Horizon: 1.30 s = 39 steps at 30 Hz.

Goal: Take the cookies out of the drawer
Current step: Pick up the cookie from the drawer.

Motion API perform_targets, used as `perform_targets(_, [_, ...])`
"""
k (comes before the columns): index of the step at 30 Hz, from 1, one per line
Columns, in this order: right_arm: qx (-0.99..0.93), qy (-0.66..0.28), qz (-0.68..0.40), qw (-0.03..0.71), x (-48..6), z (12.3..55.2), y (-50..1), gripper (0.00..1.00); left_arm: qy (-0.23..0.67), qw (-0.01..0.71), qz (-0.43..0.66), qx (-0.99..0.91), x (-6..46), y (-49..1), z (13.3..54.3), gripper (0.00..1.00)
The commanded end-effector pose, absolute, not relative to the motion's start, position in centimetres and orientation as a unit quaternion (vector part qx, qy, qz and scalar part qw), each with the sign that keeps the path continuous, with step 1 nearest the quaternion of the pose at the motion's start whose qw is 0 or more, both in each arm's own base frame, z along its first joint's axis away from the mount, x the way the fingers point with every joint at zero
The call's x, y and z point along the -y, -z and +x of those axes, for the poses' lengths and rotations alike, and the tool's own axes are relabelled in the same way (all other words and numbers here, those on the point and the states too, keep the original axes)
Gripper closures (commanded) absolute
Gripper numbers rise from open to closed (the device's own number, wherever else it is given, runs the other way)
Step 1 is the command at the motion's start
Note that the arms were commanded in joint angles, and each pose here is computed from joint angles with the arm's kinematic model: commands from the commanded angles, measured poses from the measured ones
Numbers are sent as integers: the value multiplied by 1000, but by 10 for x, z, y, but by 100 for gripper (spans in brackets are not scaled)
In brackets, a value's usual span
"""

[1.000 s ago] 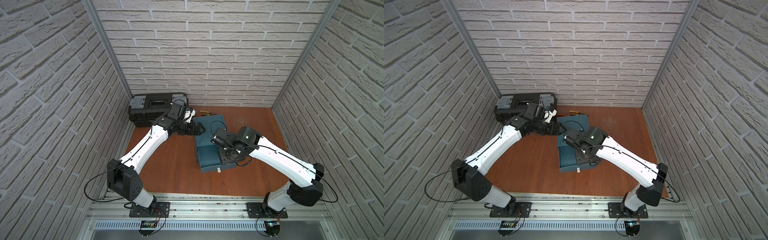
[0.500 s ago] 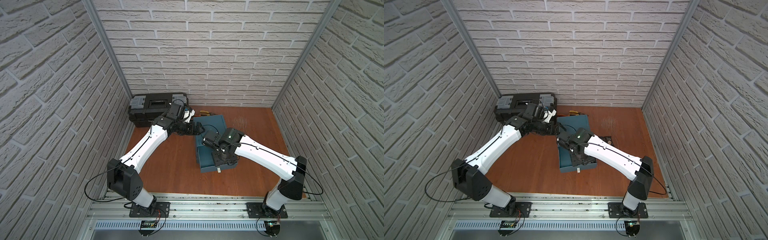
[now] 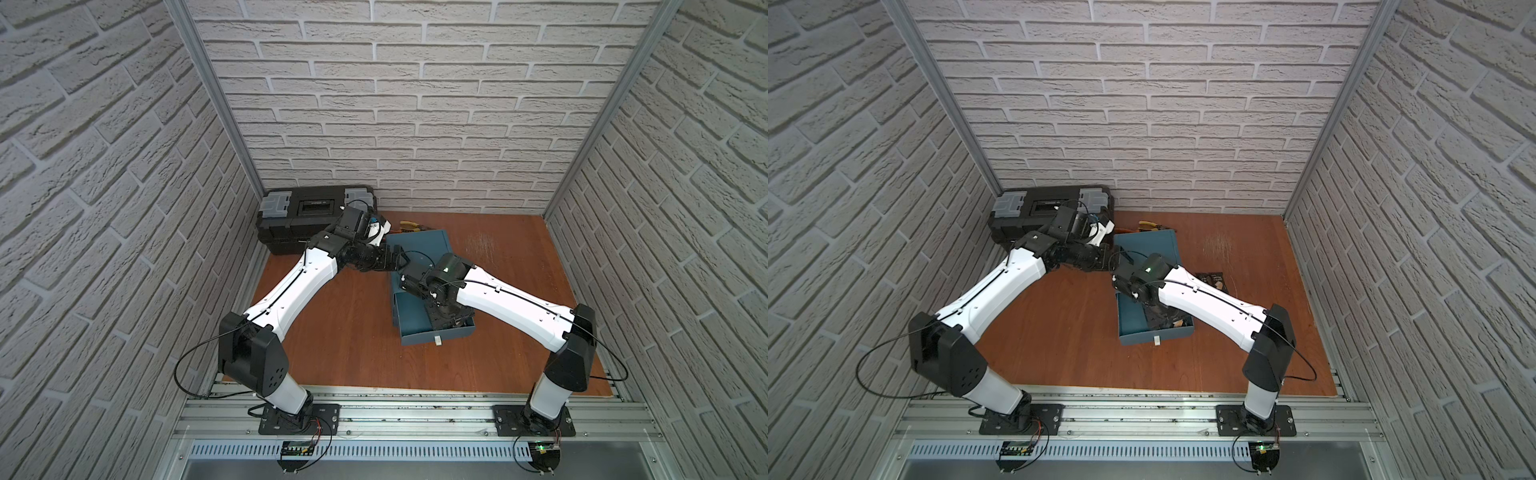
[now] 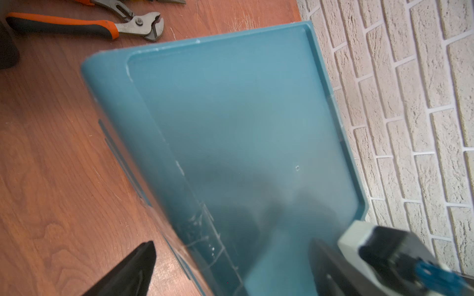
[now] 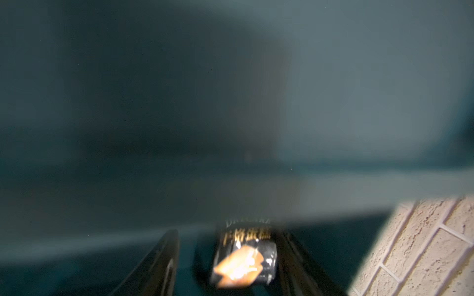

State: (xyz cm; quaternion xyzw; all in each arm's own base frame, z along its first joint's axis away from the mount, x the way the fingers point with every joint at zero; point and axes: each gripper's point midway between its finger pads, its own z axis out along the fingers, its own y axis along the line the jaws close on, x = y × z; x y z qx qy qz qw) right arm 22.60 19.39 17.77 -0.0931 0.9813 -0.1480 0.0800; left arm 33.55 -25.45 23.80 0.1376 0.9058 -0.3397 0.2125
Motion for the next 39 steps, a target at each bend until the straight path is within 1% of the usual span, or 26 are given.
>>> perform_targets(1, [-987,101,-80,95,-206,230,-174,35,349,231,141,-897,256,-252,343,2])
perform_targets(6, [-988,92,-73,99,-215,235,-167,36,349,237,140,-896,255,-255,343,2])
perform_targets(10, [-988,77,-78,110,-224,237,-178,38,347,237,142,-897,254,-254,341,2])
perform_targets(18, [-985,108,-74,116,-211,230,-182,52,349,239,144,-895,255,-256,342,1])
perform_targets(23, [-983,104,-92,123,-210,228,-183,58,347,242,144,-895,254,-259,344,2])
perform_targets(24, [-982,104,-97,123,-210,227,-182,57,347,242,144,-895,254,-259,344,1])
perform_targets(25, [-982,105,-103,122,-209,227,-182,53,346,241,144,-895,254,-259,344,2])
perform_targets(27, [-981,104,-112,118,-209,225,-183,40,345,241,144,-895,253,-259,344,2])
perform_targets(29, [-982,99,-113,115,-210,224,-184,36,345,242,143,-896,253,-259,345,1])
perform_targets(33, [-981,110,-107,116,-207,225,-182,35,345,239,142,-897,253,-258,347,2])
perform_targets(39, [-982,96,-119,112,-215,226,-172,41,343,238,141,-898,253,-257,347,1])
